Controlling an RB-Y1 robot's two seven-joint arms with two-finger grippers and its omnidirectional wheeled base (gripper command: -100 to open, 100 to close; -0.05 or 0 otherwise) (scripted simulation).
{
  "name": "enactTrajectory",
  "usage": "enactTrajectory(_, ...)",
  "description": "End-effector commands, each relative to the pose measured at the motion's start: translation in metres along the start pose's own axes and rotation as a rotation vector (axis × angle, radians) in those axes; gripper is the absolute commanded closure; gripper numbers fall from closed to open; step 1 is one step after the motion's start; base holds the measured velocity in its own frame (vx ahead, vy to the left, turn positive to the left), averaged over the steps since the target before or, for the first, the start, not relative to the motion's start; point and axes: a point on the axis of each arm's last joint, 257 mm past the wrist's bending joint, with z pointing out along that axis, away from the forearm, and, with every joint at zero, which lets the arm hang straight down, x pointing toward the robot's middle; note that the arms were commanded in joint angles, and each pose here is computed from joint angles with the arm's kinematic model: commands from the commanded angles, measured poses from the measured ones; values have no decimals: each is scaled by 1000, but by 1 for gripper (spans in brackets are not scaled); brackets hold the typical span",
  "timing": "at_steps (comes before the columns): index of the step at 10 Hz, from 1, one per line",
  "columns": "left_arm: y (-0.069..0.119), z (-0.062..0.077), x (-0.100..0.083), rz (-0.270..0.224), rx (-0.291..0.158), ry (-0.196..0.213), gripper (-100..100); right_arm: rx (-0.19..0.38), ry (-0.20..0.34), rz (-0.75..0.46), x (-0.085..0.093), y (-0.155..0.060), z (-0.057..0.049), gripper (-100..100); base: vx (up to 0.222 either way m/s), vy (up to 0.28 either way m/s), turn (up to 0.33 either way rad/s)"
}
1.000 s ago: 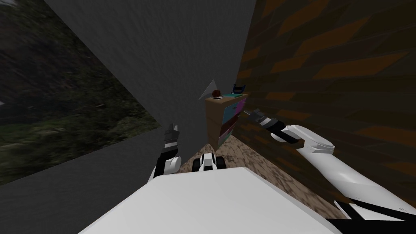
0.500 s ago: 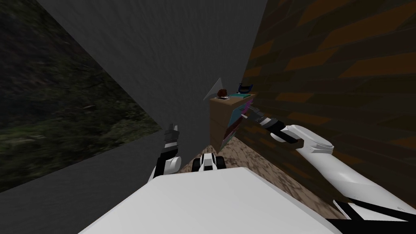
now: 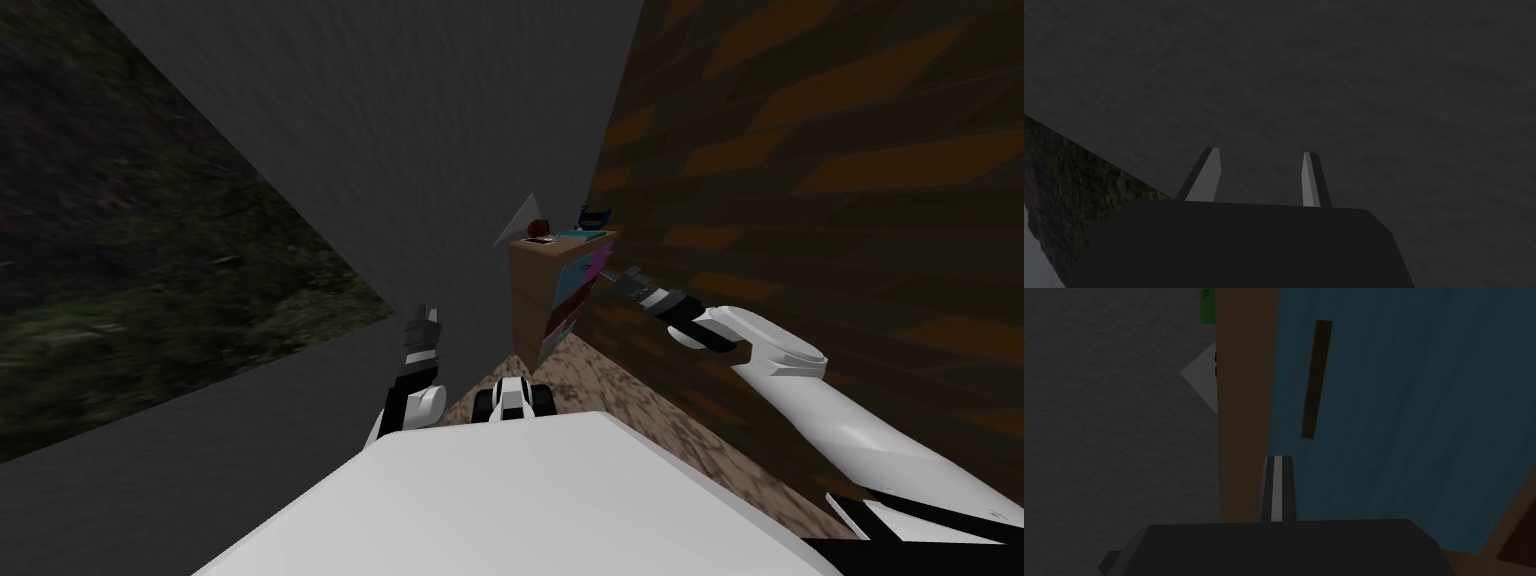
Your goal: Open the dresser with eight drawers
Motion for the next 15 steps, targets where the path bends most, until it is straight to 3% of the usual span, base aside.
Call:
enactTrajectory(1,0,0,0,0,0,0,0,0,-6,1,-1,-1,0,100,-75,-43,-15)
enactTrajectory(2,0,0,0,0,0,0,0,0,3,1,-1,5,-2,-100,51,37,64)
enactTrajectory(5,0,0,0,0,0,0,0,-1,16,2,-2,13,-3,-100,126,82,46)
enactTrajectory(7,0,0,0,0,0,0,0,-3,17,-3,5,1,1,-100,62,58,29)
enactTrajectory(8,0,0,0,0,0,0,0,-2,14,-3,1,6,0,-100,40,44,10)
enactTrajectory(9,0,0,0,-1,-1,0,0,-2,15,-2,2,5,0,100,0,0,0)
enactTrajectory(14,0,0,0,-1,-1,1,0,-2,-7,2,-3,1,0,100,-108,-87,-50)
enactTrajectory(15,0,0,0,-1,-1,1,0,-2,2,2,-3,7,-1,-100,67,38,62)
